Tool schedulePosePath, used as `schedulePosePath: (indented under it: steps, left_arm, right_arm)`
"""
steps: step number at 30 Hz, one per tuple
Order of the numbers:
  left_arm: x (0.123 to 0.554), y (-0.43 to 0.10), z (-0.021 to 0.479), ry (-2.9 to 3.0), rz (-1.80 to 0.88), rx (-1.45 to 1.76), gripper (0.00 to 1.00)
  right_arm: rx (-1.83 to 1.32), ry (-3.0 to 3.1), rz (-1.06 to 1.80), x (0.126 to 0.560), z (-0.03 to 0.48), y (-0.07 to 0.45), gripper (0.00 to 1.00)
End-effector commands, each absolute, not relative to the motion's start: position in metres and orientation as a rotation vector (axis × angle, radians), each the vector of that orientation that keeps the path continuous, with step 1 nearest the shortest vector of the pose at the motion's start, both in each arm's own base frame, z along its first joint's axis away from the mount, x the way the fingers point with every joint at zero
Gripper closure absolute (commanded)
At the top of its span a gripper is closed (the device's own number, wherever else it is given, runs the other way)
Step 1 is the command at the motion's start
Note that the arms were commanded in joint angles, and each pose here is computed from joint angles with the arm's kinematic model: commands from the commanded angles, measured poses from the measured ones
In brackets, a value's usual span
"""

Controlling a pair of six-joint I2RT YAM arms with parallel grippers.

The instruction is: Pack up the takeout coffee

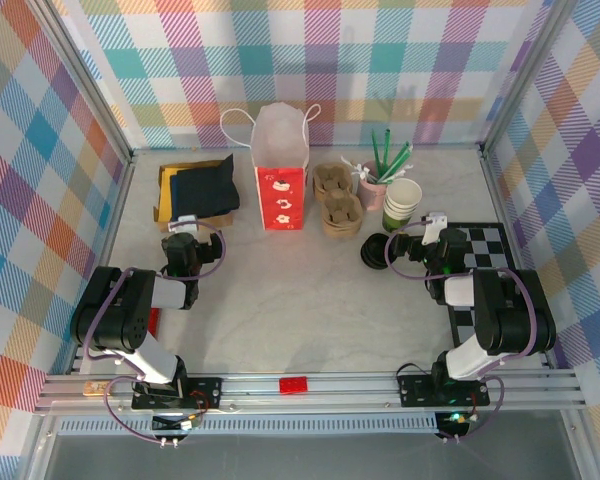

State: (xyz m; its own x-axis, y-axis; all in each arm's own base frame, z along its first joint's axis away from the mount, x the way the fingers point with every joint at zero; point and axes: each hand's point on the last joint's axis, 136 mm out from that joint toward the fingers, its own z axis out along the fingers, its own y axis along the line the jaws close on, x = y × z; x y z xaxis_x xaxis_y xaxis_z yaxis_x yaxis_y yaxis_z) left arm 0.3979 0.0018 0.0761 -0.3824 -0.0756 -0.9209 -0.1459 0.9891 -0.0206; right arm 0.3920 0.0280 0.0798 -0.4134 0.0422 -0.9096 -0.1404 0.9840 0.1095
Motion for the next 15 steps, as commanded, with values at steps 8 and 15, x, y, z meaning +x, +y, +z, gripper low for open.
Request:
schedulePosePath:
  steps: [8, 15]
  left_arm:
    - [0.3976, 0.0015, 0.0827, 1.943, 0.067, -0.168, 0.00]
    - [0.3976, 0.0014, 0.0829, 1.944, 0.066, -0.169, 0.00]
  right_arm:
    - [-0.086, 1.952, 0.210, 0.3968, 0.0920, 0.0293, 0.01]
    - [-0.085, 1.952, 0.210, 0.3969, 0.0922, 0.0290, 0.01]
